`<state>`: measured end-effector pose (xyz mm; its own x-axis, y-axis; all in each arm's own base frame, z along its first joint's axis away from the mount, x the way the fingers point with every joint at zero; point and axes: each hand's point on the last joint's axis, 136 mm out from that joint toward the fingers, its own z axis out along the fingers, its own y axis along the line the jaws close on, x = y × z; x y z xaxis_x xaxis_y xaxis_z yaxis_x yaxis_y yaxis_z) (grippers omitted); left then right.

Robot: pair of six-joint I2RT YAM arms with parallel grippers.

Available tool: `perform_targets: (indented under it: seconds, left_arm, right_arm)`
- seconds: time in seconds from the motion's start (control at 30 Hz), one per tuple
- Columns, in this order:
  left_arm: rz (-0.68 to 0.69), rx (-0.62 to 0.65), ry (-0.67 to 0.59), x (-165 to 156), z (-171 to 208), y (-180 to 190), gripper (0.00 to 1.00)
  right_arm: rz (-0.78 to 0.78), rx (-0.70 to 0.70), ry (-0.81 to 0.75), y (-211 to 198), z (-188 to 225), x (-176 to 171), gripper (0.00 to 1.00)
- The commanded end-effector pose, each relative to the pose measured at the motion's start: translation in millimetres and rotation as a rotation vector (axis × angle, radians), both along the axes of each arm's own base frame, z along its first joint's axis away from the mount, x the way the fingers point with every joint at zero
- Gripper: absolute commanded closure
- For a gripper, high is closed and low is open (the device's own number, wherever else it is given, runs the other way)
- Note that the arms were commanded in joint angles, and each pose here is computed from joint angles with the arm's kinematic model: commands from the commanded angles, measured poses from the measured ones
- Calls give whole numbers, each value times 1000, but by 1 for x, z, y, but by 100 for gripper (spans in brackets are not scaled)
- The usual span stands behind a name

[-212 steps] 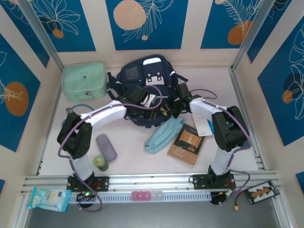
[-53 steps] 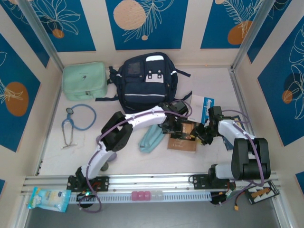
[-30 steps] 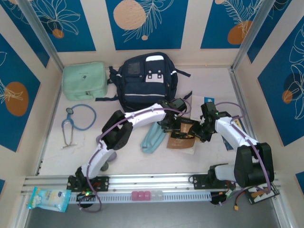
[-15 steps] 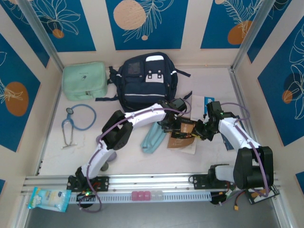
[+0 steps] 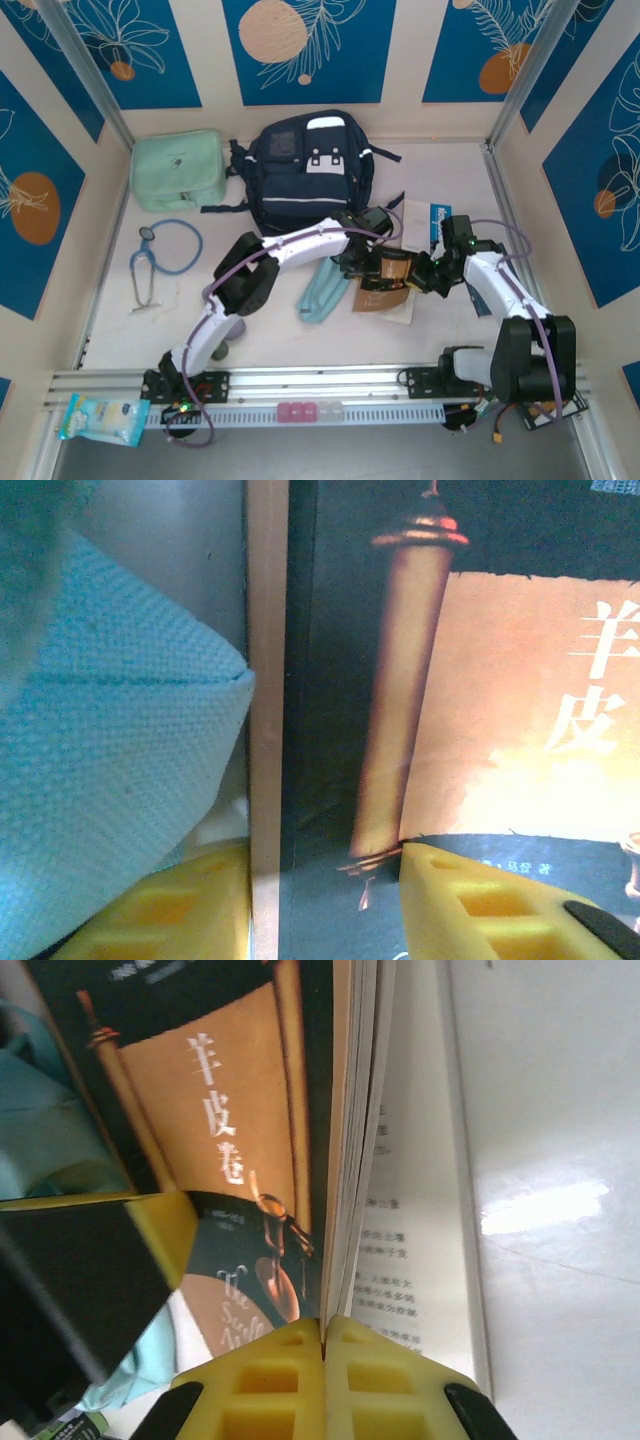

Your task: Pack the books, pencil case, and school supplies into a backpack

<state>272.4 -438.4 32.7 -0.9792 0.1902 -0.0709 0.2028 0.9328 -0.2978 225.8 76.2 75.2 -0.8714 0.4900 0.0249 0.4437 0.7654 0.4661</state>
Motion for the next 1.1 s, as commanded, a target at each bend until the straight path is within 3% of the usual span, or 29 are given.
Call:
perform_targets:
  seconds: [0.0,0.17,0.33,0.5,0.77,1.07]
  left_arm:
    - [-46,-161,-73,14,46,-19,54]
    - [-35,-344,-152,37,118,-17,43]
    - [43,-492,-159,57,155,4,36]
    - [144,-611,-134,76,159,31,30]
    - [280,-673,-138,104,150,89,16]
    - [506,-708,-202,138,148,178,7]
  right_arm:
    - [4,89,-127,11,35,14,100]
    - [11,205,-271,20,88,28,100]
    - [42,288,-397,29,144,43,100]
    - [91,391,-494,42,192,59,100]
    - [211,478,-593,78,239,90,100]
    - [377,522,-590,152,240,143,100]
